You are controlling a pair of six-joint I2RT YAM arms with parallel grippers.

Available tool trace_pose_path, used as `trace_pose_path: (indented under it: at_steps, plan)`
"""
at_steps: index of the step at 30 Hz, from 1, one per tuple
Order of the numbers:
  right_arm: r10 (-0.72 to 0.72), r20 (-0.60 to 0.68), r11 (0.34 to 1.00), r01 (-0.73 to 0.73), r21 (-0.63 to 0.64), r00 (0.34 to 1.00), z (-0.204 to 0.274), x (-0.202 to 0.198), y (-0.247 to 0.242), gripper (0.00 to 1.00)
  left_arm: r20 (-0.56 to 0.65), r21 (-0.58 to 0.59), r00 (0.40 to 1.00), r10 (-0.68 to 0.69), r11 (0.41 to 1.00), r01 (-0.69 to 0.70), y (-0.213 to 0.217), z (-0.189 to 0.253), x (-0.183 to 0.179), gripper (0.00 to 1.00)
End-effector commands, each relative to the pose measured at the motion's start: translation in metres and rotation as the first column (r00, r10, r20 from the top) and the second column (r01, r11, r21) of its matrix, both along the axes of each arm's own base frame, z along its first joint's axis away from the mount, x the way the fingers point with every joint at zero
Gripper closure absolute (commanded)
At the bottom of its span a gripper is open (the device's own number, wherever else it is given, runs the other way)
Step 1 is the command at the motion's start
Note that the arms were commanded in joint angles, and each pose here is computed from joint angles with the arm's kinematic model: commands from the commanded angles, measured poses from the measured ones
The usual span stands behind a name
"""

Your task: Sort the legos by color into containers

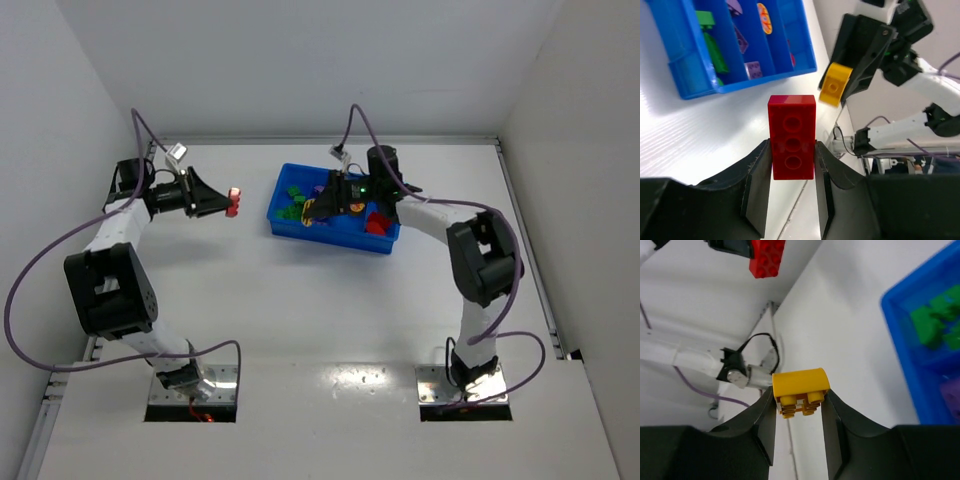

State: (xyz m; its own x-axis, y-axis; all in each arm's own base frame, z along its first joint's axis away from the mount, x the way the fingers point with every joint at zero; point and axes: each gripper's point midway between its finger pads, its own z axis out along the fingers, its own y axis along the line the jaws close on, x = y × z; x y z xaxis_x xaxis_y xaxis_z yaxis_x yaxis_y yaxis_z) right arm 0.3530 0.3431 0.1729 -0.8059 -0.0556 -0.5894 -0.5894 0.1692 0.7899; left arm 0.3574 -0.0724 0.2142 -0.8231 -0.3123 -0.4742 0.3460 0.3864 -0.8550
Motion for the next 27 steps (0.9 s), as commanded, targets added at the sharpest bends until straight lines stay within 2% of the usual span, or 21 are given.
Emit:
trace_pose_path:
  at_steps: [1, 2, 4, 5, 7, 9, 10, 12, 13, 15, 20, 27]
  plan:
    - [-0.067, 0.195, 0.996, 0.078, -0.052, 0.979, 0.024, 0.014, -0.035, 1.00, 0.067, 0.052, 0.997, 0.026, 0.998, -0.030, 0.005, 0.011, 0.012, 0.88]
    - [-0.126, 0.230, 0.977, 0.161, -0.138, 0.965, 0.007, 0.028, -0.057, 1.00, 0.072, 0.069, 0.997, 0.023, 0.997, -0.028, 0.001, 0.008, 0.013, 0.88]
    - [-0.203, 0.299, 0.932, 0.277, -0.232, 0.932, 0.002, 0.044, -0.085, 1.00, 0.082, 0.152, 0.995, 0.063, 0.985, -0.075, 0.001, 0.003, 0.021, 0.88]
    - [-0.285, 0.319, 0.864, 0.387, -0.323, 0.904, -0.014, 0.058, -0.112, 1.00, 0.095, 0.188, 0.994, 0.057, 0.979, -0.075, -0.005, 0.002, 0.024, 0.88]
    - [-0.325, 0.370, 0.792, 0.464, -0.397, 0.870, -0.024, 0.066, -0.137, 1.00, 0.131, 0.279, 0.987, 0.092, 0.952, -0.126, -0.004, 0.002, 0.029, 0.88]
    - [-0.356, 0.429, 0.702, 0.540, -0.464, 0.830, -0.035, 0.075, -0.161, 1.00, 0.171, 0.337, 0.981, 0.090, 0.930, -0.144, -0.013, 0.008, 0.035, 0.88]
    - [-0.378, 0.466, 0.639, 0.590, -0.493, 0.800, -0.038, 0.079, -0.175, 1.00, 0.181, 0.396, 0.976, 0.117, 0.900, -0.182, -0.010, 0.006, 0.038, 0.88]
    - [-0.379, 0.493, 0.600, 0.614, -0.513, 0.783, -0.042, 0.081, -0.184, 1.00, 0.232, 0.437, 0.968, 0.095, 0.879, -0.191, -0.021, 0.015, 0.043, 0.88]
    - [-0.384, 0.518, 0.555, 0.640, -0.531, 0.764, -0.047, 0.084, -0.194, 1.00, 0.238, 0.460, 0.965, 0.106, 0.863, -0.208, -0.022, 0.016, 0.046, 0.88]
    - [-0.376, 0.544, 0.524, 0.657, -0.543, 0.750, -0.048, 0.087, -0.201, 1.00, 0.249, 0.481, 0.965, 0.081, 0.854, -0.196, -0.033, 0.017, 0.045, 0.88]
    - [-0.374, 0.548, 0.522, 0.658, -0.543, 0.748, -0.050, 0.090, -0.204, 1.00, 0.265, 0.501, 0.963, 0.040, 0.848, -0.173, -0.052, 0.018, 0.040, 0.88]
    - [-0.354, 0.516, 0.640, 0.605, -0.473, 0.780, -0.037, 0.094, -0.165, 1.00, 0.267, 0.510, 0.963, 0.042, 0.842, -0.178, -0.053, 0.017, 0.038, 0.88]
